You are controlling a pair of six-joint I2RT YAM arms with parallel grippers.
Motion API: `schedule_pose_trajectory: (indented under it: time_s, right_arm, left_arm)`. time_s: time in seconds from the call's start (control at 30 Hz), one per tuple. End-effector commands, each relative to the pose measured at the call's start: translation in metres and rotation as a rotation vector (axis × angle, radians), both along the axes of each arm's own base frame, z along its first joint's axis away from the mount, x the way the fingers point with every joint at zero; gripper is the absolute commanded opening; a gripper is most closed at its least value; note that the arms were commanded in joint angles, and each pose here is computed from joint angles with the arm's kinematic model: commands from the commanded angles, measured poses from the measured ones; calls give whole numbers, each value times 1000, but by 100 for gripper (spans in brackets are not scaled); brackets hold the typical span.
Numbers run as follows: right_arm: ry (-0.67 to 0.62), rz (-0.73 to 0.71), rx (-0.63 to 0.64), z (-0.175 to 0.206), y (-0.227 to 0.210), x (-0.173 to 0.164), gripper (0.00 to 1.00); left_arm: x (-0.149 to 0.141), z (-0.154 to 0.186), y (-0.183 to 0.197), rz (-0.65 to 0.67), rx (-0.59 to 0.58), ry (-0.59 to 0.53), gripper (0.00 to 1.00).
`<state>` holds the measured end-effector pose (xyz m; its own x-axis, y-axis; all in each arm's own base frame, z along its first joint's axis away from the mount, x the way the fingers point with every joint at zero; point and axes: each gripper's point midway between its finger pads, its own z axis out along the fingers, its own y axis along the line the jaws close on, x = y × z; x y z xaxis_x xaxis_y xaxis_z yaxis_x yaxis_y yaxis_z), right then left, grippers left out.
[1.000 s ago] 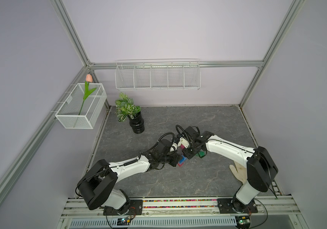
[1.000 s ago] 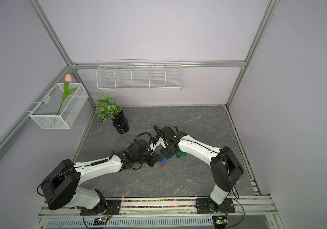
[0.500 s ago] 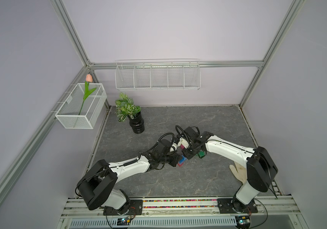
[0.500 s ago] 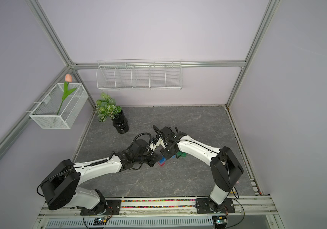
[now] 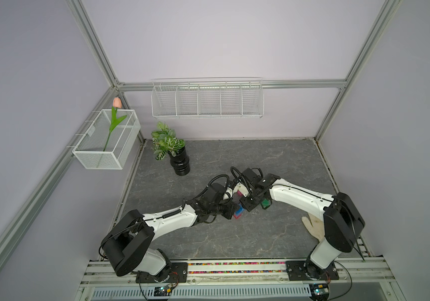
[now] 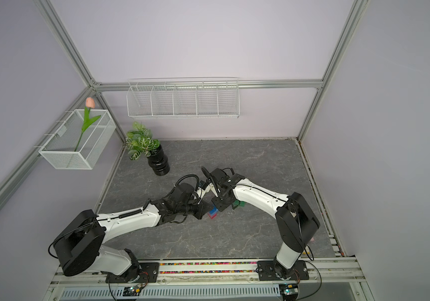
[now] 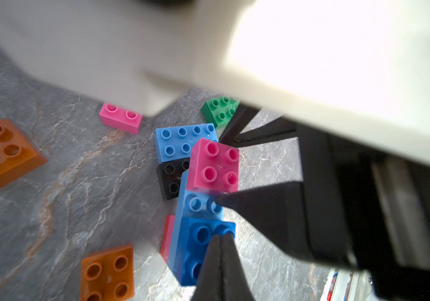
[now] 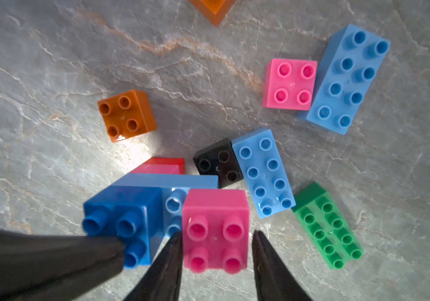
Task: Assemble the letter p with lego
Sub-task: Assemble the lego brick with the lego brick, then adjust the lego brick at the center of the board.
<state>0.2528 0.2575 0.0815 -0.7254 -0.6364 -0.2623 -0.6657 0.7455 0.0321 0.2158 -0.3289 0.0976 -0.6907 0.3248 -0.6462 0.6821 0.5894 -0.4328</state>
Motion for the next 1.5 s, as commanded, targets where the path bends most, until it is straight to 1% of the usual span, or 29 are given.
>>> schedule_pose_trajectory:
  time_s: [0.0, 0.3, 0.53, 0.63, 1.03, 1.13, 1.3, 1.47]
  right_arm:
    - [31, 36, -11, 2, 1, -15, 53]
    - [-29, 31, 49, 37, -1, -14, 59]
    - [-104, -5, 136, 74, -16, -13, 69]
    - [-119, -27, 156, 80, -24, -13, 72]
    - [-117, -83, 183, 75, -41, -12, 75]
    - [-114, -86, 179, 73, -42, -12, 75]
    - [-123, -94, 165, 72, -48, -9, 76]
    - [-119, -166, 147, 68, -54, 3, 76]
  left_arm:
    - [-31, -74, 52, 33, 280, 168, 0]
    - [-30, -73, 53, 37, 280, 158, 0]
    - [-24, -62, 47, 30, 258, 130, 0]
    - [-20, -55, 42, 23, 246, 119, 0]
    - [1, -11, 13, -20, 186, 36, 0]
    - [5, 3, 4, -34, 155, 18, 5]
    - [8, 22, -2, -43, 115, -22, 17]
    - [9, 37, -2, -43, 77, -57, 27]
